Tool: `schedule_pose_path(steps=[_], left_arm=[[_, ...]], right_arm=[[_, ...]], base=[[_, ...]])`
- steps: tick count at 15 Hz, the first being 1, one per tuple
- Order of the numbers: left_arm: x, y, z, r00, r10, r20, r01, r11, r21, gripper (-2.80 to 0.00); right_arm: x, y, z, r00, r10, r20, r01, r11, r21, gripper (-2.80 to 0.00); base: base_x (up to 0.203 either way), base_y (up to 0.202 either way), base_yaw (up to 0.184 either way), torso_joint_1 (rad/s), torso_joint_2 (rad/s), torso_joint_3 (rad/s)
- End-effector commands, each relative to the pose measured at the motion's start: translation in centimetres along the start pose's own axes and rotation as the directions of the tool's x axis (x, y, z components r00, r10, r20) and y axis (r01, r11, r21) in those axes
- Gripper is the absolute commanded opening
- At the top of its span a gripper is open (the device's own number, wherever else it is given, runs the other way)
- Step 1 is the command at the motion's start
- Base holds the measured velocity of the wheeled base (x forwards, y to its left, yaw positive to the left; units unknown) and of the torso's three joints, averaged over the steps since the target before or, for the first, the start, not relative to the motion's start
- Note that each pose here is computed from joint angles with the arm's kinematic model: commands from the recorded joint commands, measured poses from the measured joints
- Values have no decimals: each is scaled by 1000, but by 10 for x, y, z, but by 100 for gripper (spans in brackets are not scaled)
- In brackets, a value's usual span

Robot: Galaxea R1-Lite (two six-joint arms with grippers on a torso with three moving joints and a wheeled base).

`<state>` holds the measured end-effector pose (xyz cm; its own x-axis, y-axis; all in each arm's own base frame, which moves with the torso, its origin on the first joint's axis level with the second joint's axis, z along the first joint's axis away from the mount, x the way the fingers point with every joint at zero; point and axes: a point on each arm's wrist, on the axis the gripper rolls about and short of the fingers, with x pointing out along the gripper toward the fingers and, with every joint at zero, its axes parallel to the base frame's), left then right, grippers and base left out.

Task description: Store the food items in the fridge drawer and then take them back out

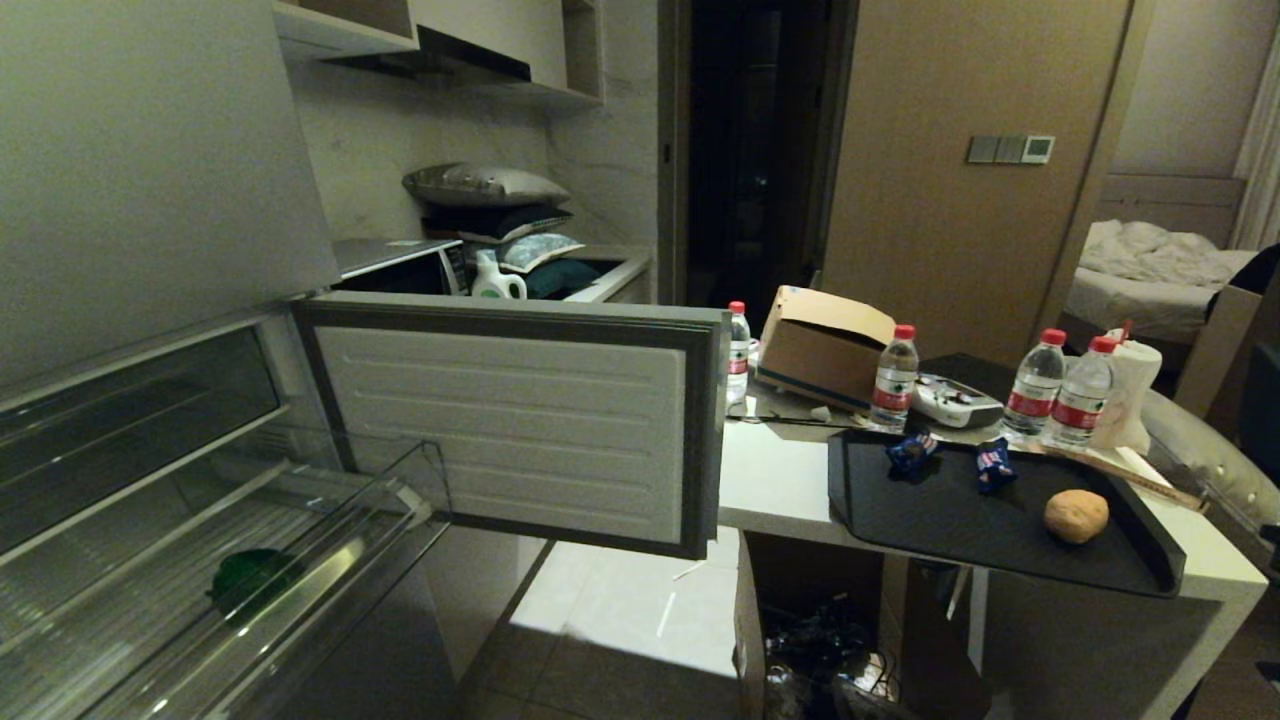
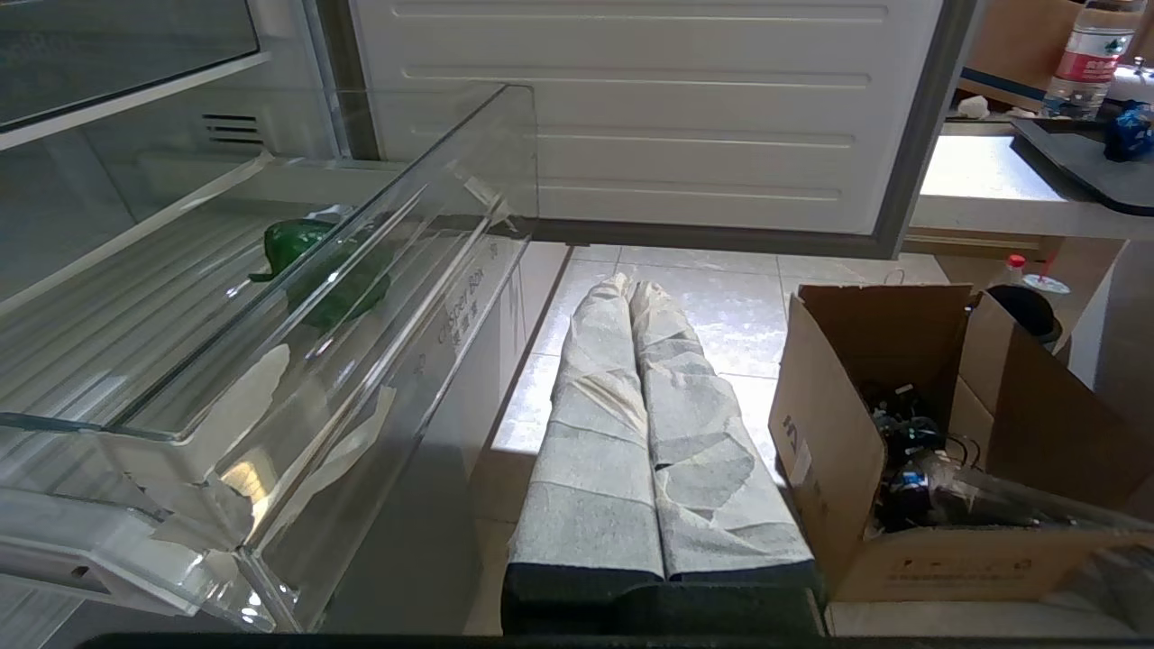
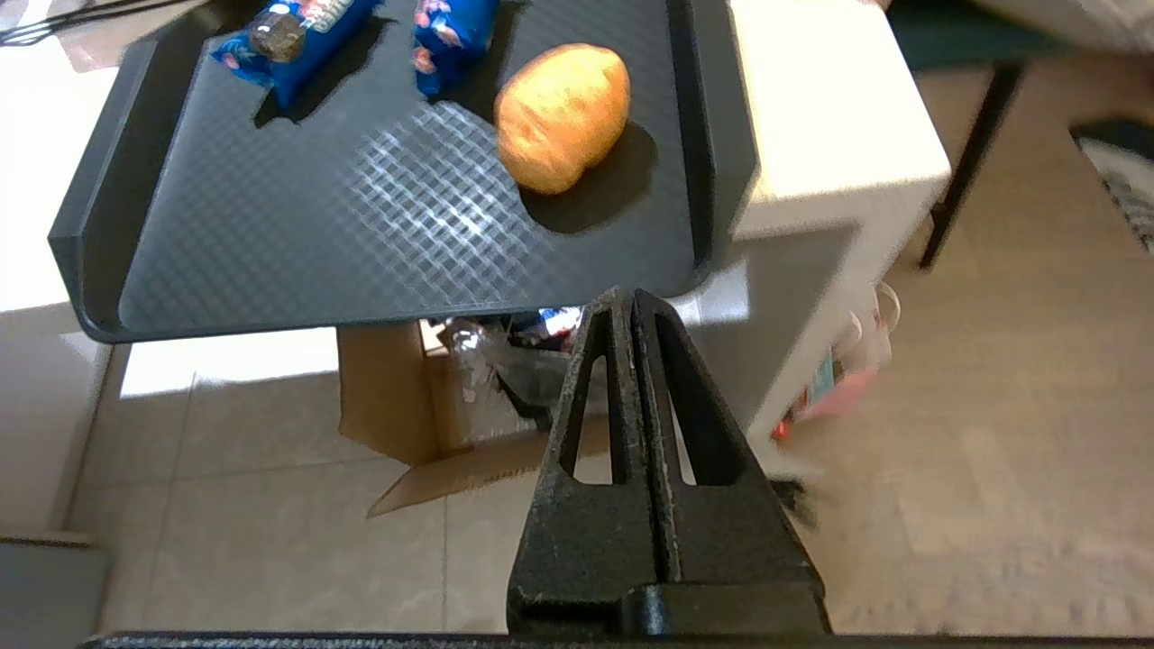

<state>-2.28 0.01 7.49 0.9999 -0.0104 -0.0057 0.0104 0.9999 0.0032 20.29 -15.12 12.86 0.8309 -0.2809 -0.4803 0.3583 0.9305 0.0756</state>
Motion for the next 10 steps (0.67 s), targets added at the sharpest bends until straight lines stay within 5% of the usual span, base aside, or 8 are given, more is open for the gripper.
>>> schedule_pose_path(steps=[1, 5, 6, 10], left_arm=[[0, 0, 0, 1000, 0, -1, 0, 1000, 0, -280], [0, 0, 0, 1000, 0, -2, 0, 1000, 0, -280], [0, 0, 0, 1000, 0, -2, 0, 1000, 0, -280], [0, 0, 0, 1000, 0, -2, 0, 1000, 0, -280]], right_arm=[[26, 11, -5, 997, 62, -48, -63, 998, -21, -280], [62, 25, 1, 995, 74, -67, -78, 995, -58, -280], [72, 28, 2, 995, 71, -65, -76, 995, -69, 0], [108, 38, 2, 996, 17, -83, -25, 995, -99, 0]], base=[[0, 0, 0, 0, 0, 0], [0, 0, 0, 0, 0, 0], [0, 0, 0, 0, 0, 0], [0, 0, 0, 0, 0, 0]])
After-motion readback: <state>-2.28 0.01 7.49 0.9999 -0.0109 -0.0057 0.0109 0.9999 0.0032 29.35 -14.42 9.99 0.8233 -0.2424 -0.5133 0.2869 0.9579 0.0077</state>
